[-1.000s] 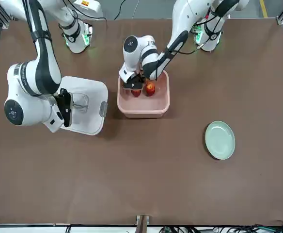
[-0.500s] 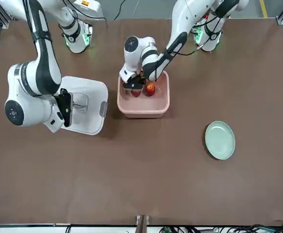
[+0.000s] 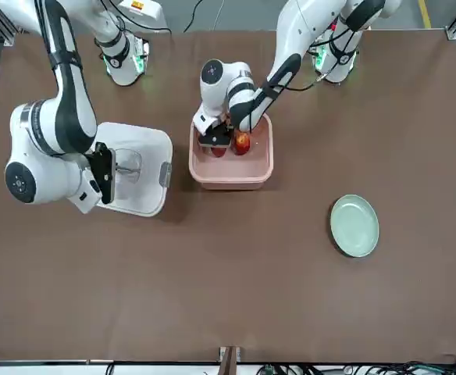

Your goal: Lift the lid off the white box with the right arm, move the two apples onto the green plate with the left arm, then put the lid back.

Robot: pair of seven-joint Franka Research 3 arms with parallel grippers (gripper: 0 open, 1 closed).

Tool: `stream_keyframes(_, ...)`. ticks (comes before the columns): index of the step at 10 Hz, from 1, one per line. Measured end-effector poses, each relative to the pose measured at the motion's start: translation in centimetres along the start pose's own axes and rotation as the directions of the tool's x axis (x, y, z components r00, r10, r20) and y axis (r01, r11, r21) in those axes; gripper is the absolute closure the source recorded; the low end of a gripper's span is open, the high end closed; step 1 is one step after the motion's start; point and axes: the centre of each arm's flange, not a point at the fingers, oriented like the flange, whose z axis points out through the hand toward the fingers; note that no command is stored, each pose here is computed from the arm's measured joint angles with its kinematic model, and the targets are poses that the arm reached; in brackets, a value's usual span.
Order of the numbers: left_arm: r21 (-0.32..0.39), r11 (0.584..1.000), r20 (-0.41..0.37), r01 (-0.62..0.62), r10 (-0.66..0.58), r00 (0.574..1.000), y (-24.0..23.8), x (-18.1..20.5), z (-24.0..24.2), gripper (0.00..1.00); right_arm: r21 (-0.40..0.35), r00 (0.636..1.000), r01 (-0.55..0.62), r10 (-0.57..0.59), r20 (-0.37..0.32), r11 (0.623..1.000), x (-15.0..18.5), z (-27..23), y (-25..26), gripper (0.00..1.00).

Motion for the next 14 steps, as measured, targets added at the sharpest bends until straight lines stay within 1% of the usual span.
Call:
stream_keyframes(2, 0.0, 1.0, -0.002, 0.014, -0.014, 1.0, -0.2, 0.4, -0.1, 0.22, 0.0, 1.0, 0.0, 0.0, 0.0, 1.0, 0.0, 0.0, 0.0, 0.93)
stream_keyframes(4, 0.027, 0.999, 0.003, 0.046, -0.046, 0.999, -1.1, 1.9, -1.3, 0.22, 0.0, 1.0, 0.001, -0.001, 0.0, 1.0, 0.0, 0.0, 0.0, 0.93)
stream_keyframes(5, 0.03, 0.998, 0.015, 0.063, -0.064, 0.998, -1.4, 2.6, -3.0, 0.22, 0.0, 1.0, 0.001, -0.001, 0.0, 1.0, 0.0, 0.0, 0.0, 0.93)
stream_keyframes(7, 0.008, 0.997, 0.048, 0.078, -0.078, 0.996, -2.2, 3.6, -8.1, 0.22, 0.0, 1.0, 0.001, -0.001, 0.0, 1.0, 0.0, 0.0, 0.0, 0.93)
stream_keyframes(9, -0.002, 0.997, 0.076, 0.076, -0.076, 0.994, -4.0, 5.5, -13.0, 0.22, 0.0, 1.0, 0.001, -0.001, 0.0, 1.0, 0.0, 0.0, 0.0, 0.93)
stream_keyframes(11, 0.013, 0.999, 0.107, 0.047, -0.048, 0.993, -8.3, 9.2, -16.8, 0.22, 0.001, 1.0, 0.0, 0.0, -0.001, 1.0, -0.1, 0.0, 0.0, 0.93)
stream_keyframes(12, 0.011, 0.999, 0.118, 0.031, -0.032, 0.993, -11.8, 12.1, -18.2, 0.22, 0.0, 1.0, 0.003, -0.003, -0.001, 1.0, -0.2, 0.0, 0.1, 0.93)
stream_keyframes(14, 0.015, 1.0, 0.106, -0.01, 0.009, 0.994, -21.4, 18.8, -19.2, 0.22, 0.0, 1.0, 0.01, -0.01, -0.004, 1.0, -0.5, 0.0, 0.2, 0.93)
